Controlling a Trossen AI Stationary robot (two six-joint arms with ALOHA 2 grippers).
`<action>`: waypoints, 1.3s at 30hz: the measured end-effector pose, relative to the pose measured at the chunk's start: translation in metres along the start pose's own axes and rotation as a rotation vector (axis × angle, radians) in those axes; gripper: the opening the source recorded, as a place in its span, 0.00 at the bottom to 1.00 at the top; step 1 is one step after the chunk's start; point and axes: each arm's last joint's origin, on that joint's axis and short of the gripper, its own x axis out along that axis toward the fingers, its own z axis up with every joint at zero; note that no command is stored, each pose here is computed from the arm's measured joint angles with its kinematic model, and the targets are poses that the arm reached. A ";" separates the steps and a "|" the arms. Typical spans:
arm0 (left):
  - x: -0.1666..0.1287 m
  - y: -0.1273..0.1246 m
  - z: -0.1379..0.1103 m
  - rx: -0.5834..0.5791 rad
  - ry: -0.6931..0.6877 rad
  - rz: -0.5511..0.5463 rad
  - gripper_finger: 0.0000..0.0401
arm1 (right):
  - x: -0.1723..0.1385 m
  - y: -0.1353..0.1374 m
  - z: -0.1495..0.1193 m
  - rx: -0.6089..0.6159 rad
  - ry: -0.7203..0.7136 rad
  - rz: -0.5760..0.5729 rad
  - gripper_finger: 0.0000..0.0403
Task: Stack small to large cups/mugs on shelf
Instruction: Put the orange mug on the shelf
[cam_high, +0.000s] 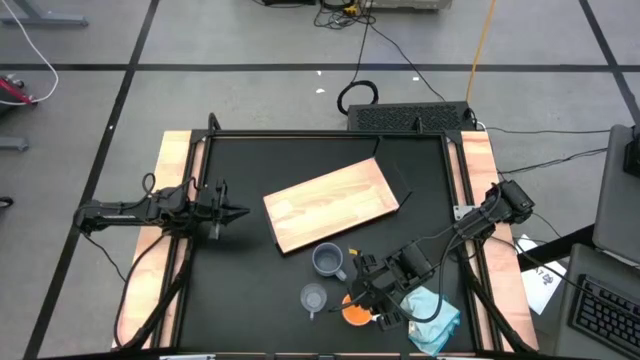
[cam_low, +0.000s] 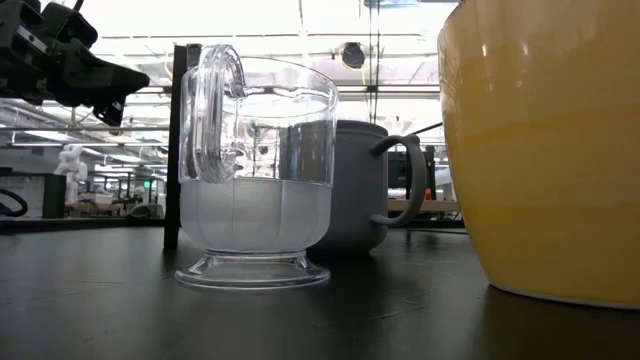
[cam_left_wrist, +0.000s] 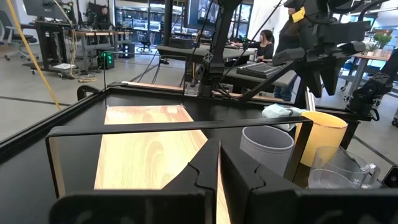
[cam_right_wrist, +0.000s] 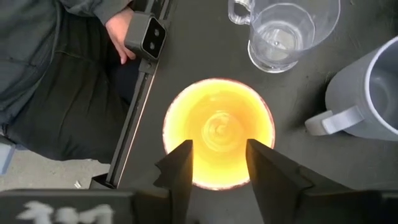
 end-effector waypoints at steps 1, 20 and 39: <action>0.000 0.000 0.000 0.000 0.000 0.000 0.04 | 0.000 0.000 0.000 -0.001 0.000 0.000 0.37; 0.000 0.000 0.000 0.000 0.000 0.000 0.04 | 0.007 -0.010 0.002 0.029 0.015 -0.017 0.42; 0.000 0.000 0.000 0.000 0.000 0.000 0.04 | 0.025 -0.033 -0.008 0.053 0.042 -0.047 0.42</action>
